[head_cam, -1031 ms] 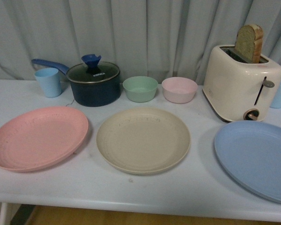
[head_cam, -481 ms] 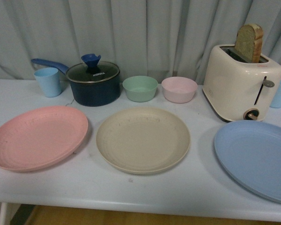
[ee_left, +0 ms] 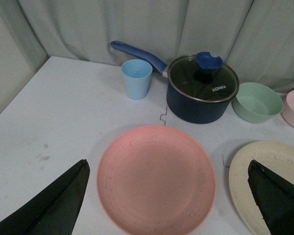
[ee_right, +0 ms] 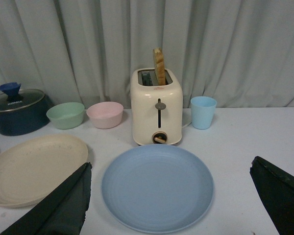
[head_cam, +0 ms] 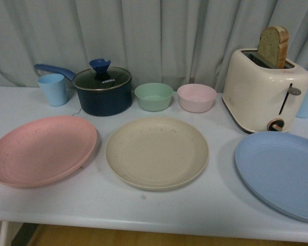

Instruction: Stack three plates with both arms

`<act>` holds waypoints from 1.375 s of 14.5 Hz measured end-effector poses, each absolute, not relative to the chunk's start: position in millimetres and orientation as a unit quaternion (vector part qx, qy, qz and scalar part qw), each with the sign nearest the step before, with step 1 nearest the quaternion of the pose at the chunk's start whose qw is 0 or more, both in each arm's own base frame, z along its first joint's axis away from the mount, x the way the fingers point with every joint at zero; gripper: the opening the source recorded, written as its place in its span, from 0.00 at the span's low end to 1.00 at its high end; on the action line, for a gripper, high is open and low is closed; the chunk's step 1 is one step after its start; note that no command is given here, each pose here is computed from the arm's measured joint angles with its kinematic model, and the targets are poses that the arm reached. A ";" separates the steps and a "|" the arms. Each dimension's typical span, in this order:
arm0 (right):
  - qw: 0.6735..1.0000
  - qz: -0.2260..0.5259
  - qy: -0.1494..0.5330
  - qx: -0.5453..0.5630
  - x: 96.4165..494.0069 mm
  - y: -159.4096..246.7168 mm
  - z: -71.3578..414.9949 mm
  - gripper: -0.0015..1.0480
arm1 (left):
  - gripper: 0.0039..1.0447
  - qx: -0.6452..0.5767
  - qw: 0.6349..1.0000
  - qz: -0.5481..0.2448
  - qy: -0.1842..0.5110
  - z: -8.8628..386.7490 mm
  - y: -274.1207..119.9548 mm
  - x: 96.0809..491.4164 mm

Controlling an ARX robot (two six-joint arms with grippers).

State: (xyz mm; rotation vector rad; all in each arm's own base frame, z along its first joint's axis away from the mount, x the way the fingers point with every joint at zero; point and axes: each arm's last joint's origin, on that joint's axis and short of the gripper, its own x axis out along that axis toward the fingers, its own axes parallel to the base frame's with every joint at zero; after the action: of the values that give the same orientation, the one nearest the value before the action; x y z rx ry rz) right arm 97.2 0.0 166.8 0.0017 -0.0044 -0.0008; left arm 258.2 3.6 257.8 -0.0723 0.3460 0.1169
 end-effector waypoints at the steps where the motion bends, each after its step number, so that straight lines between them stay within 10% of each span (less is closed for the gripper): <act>1: 1.000 0.000 -0.002 0.001 97.3 0.0 166.8 0.94 | 0.94 -0.024 0.979 0.050 0.197 254.7 0.6 290.0; 7: 1.000 0.000 -0.002 0.001 97.2 0.0 166.8 0.94 | 0.94 -0.017 0.947 0.084 0.309 184.8 23.0 402.2; 20: 1.000 0.000 -0.002 0.001 97.3 0.0 166.8 0.94 | 0.94 -0.100 0.911 0.163 0.364 72.2 92.9 387.9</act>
State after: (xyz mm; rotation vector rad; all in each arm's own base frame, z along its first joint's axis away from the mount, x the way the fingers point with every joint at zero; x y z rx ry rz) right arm 97.3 0.0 166.8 0.0017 -0.0040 -0.0008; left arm 387.9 92.9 72.2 -0.2068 0.7512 0.3368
